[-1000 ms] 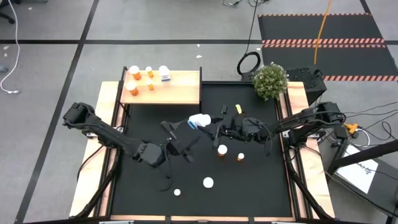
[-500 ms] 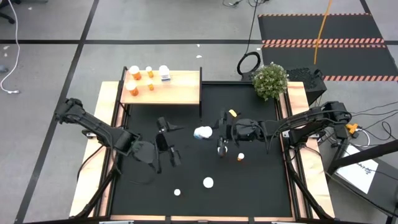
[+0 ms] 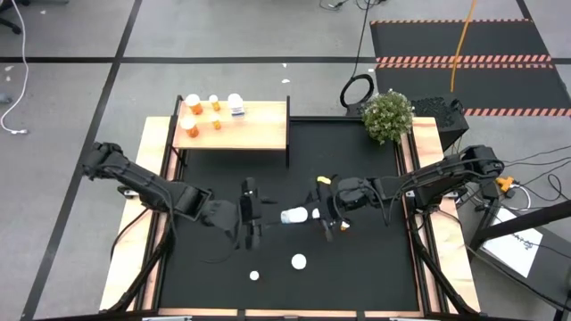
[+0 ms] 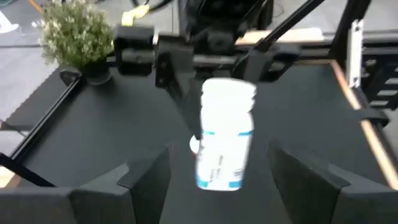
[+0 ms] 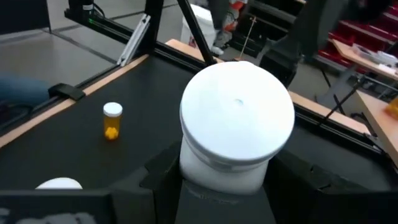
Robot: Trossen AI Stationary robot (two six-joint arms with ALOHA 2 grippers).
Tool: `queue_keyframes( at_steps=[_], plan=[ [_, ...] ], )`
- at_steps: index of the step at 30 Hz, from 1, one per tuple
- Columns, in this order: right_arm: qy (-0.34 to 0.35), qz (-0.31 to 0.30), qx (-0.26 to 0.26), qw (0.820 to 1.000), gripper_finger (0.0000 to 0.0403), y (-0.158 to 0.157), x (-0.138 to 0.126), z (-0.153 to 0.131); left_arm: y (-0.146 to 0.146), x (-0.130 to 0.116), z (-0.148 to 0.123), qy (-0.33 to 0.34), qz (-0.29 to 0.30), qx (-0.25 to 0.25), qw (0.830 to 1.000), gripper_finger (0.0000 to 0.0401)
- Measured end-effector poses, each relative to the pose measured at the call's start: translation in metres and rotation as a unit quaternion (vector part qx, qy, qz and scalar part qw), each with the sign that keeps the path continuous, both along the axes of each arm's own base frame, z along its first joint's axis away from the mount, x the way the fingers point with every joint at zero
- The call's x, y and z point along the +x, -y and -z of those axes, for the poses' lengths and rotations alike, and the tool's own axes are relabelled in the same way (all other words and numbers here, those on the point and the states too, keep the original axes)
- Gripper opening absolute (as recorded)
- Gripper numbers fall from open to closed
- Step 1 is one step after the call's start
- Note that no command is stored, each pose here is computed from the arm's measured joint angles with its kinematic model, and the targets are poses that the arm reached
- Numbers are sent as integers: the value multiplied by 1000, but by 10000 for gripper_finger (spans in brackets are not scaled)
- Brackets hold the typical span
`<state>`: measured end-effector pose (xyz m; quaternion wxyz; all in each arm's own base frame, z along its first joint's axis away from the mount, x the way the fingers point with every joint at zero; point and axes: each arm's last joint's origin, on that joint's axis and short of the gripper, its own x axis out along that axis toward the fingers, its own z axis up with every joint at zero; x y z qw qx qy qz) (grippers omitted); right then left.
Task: Pick and place medicine bottles onto shelf by color
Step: Put the white pill bottle on the shelf aligned with the other white pill bottle
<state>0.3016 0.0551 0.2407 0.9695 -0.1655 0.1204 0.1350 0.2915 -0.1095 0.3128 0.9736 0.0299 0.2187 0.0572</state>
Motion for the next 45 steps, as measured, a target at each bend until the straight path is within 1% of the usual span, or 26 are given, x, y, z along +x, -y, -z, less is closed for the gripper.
queue_keyframes(
  at_steps=[4, 7, 9, 13, 17, 20, 25, 28, 31, 40, 45],
  plan=[
    [2, -2, -1, 1000, 184, -1, 0, 0, -6, 11, 10, -16, 0, 2, 1000, 297],
    [2, -1, -3, 1000, 184, -1, 0, 0, -7, 19, 14, -11, 6, -2, 1000, 326],
    [3, 0, -8, 1000, 184, -1, 0, 0, -9, 23, 20, -20, 5, 4, 1000, 341],
    [4, 12, -11, 1000, 184, 0, 0, 0, -13, 31, 29, -32, 11, 18, 999, 352],
    [0, 14, -12, 1000, 184, 0, 0, 0, -15, 37, 32, -28, 20, 29, 999, 335],
    [1, 18, -12, 1000, 184, 0, 0, 0, -16, 38, 29, -12, 18, 27, 999, 307],
    [6, 34, -6, 999, 184, 1, 0, -1, -17, 38, 29, -15, 17, 28, 999, 253],
    [6, 39, -7, 999, 184, 2, 0, -1, -16, 38, 29, -15, 17, 26, 999, 231],
    [7, 38, -7, 999, 184, 1, 1, -1, -17, 38, 30, -16, 16, 26, 999, 224],
    [8, 41, 1, 999, 184, 2, 1, -1, -20, 42, 34, -20, 8, 27, 999, 223],
    [12, 42, 3, 999, 184, 2, 1, -2, -21, 44, 31, -7, 5, 34, 999, 223]
  ],
)
